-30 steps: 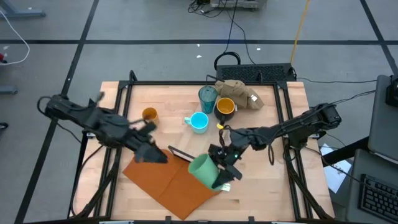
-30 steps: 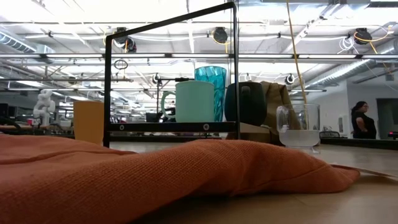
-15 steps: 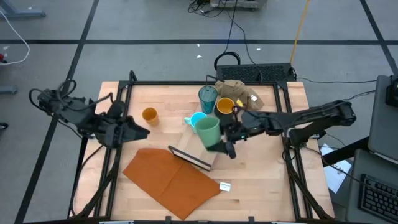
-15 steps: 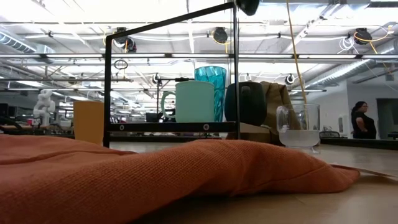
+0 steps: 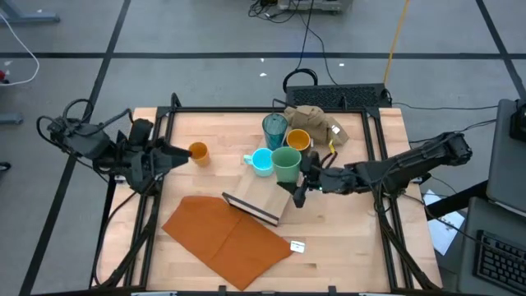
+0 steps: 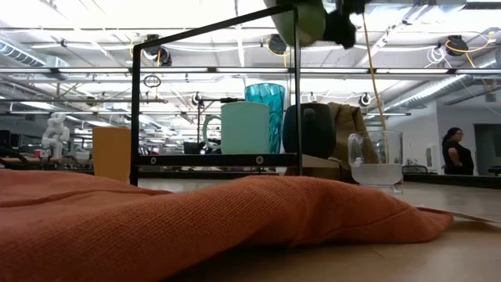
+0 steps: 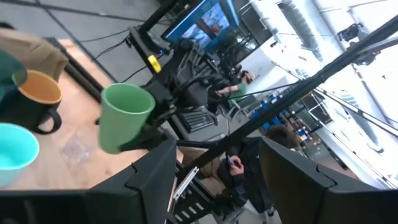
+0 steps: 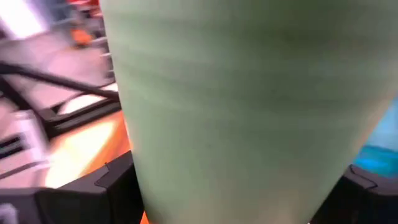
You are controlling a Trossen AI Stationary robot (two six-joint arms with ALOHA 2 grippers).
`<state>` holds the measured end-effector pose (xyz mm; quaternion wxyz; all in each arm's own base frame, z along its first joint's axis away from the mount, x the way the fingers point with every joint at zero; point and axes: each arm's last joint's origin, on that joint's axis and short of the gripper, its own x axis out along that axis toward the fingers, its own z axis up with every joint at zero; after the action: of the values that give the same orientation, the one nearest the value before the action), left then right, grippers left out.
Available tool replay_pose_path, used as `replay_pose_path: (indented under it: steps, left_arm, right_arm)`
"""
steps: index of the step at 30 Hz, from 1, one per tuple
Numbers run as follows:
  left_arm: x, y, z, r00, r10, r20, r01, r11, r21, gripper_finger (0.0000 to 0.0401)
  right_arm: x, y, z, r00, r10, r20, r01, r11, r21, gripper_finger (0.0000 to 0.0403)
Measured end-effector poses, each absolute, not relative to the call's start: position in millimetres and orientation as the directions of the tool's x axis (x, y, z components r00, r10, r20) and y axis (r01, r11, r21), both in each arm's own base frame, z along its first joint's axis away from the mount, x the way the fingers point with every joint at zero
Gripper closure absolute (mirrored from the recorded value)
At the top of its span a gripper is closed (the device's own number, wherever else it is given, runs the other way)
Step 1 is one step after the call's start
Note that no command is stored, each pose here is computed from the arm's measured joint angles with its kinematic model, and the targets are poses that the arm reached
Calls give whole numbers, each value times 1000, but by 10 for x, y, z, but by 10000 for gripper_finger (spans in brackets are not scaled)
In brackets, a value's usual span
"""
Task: Stack small to large cups/mugs on shelf
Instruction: Put the light green cup on the shelf
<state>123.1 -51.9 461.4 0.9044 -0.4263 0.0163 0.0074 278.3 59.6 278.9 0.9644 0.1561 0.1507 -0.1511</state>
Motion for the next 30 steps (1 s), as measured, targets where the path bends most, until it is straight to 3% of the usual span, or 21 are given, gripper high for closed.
replay_pose_path:
  steps: [8,16,30]
  left_arm:
    - [1169,-477,4641,1000,26,-13,-27,663,-748,171]
    - [1175,-469,4637,998,66,-16,-58,709,-703,171]
    - [1172,-465,4669,997,74,13,-42,698,-715,171]
  right_arm:
    - [2678,666,2600,844,-464,-270,514,844,155,89]
    - [2647,683,2284,849,-476,-229,513,846,142,89]
    - [2848,747,1798,835,-479,-270,515,854,75,89]
